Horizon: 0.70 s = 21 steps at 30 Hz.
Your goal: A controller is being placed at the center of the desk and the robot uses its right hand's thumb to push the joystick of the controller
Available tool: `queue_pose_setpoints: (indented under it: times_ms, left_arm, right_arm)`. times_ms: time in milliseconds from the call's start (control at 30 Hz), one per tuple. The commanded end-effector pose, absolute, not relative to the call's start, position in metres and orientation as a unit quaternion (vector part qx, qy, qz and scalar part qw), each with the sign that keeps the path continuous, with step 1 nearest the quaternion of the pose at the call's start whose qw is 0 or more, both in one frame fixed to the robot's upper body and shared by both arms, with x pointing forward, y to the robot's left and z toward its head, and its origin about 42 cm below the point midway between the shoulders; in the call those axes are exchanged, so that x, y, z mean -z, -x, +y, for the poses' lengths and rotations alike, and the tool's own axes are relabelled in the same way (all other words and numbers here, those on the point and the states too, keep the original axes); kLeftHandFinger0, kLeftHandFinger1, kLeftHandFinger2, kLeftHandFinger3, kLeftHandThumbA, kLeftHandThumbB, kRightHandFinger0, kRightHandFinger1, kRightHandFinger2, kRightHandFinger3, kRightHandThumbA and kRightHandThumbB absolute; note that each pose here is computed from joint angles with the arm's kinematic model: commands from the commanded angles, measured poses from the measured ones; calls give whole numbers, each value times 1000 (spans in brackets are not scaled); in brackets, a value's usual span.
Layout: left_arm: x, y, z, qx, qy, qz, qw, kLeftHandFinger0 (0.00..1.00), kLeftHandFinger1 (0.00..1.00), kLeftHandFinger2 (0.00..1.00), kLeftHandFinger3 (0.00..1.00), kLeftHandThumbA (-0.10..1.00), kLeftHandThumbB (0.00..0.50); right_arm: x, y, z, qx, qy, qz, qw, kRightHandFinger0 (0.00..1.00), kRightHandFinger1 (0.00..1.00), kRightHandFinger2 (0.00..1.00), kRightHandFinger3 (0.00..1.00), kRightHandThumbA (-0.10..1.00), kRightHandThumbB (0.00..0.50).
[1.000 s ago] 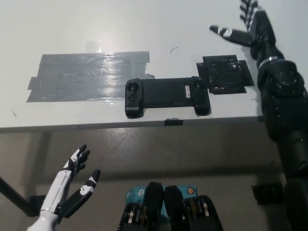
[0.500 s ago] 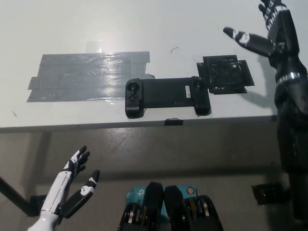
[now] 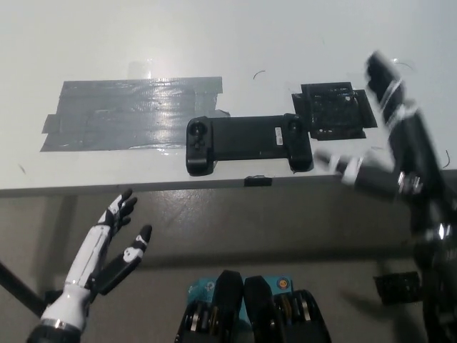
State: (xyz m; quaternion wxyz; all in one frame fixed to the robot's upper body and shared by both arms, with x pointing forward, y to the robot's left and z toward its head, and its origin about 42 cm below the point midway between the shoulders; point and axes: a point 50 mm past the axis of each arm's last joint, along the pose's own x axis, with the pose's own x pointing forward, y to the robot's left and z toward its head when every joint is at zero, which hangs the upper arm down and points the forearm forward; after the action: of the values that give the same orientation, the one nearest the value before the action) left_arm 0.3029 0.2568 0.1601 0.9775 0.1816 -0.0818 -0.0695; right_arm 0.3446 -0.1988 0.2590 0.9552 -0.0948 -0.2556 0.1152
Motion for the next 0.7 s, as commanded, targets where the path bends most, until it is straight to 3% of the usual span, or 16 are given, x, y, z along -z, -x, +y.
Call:
queue_pose_setpoints:
  times_ms: [0,100,233,433,533,667]
  left_arm:
    - [-173,-308,259,79,-190,-107,973,1000,1000,1000,1000,637,59]
    - [-170,-305,257,81,-188,-105,973,1000,1000,1000,1000,624,53]
    - [-166,-301,256,82,-190,-100,973,1000,1000,1000,1000,616,63]
    - [-156,-289,257,80,-184,-86,976,1000,1000,1000,1000,607,63]
    - [-150,-283,257,79,-183,-79,977,1000,1000,1000,1000,607,70]
    - [-147,-277,258,80,-183,-71,977,1000,1000,1000,1000,593,63]
  right_arm:
    - [-235,-327,-196,-156,131,-246,948,1000,1000,1000,1000,1000,274]
    - [-214,-329,-199,-162,127,-213,955,1000,1000,1000,1000,1000,257]
    - [-201,-332,-199,-160,143,-188,958,1000,1000,1000,1000,1000,291]
    - [-182,-327,-200,-166,152,-162,961,1000,1000,1000,1000,1000,299]
    - [-174,-324,-202,-165,146,-152,963,1000,1000,1000,1000,1000,268]
    - [-166,-319,-202,-165,148,-140,965,1000,1000,1000,1000,1000,264]
